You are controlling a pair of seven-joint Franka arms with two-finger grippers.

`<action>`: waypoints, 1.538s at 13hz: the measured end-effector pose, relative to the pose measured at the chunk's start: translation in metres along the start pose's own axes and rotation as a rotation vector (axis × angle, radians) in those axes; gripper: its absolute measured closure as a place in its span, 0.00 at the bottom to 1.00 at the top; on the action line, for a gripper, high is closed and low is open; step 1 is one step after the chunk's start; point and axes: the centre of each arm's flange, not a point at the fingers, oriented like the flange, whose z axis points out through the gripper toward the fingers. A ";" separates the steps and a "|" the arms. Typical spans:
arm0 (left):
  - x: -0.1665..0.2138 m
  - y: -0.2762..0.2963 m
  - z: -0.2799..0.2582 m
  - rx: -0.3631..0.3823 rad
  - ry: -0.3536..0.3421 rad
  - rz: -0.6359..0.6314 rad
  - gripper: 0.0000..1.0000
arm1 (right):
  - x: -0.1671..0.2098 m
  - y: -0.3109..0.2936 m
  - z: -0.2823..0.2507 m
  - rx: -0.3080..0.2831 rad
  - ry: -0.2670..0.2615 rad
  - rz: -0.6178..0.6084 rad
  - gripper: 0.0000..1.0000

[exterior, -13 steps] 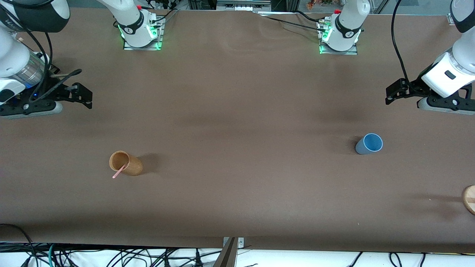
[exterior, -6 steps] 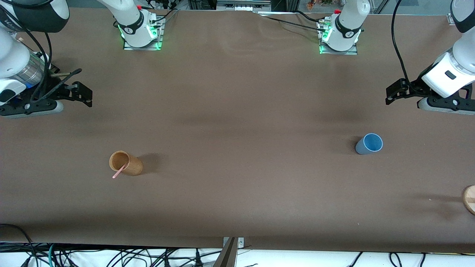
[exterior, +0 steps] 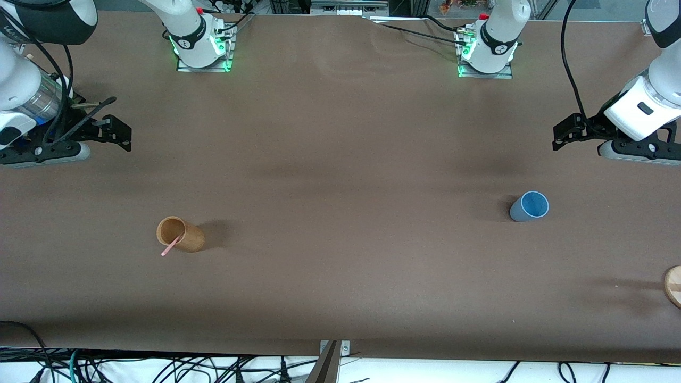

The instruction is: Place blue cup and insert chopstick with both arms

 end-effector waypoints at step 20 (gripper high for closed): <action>0.006 -0.001 0.002 -0.001 -0.002 -0.001 0.00 | 0.004 -0.005 0.018 0.008 -0.003 -0.033 0.00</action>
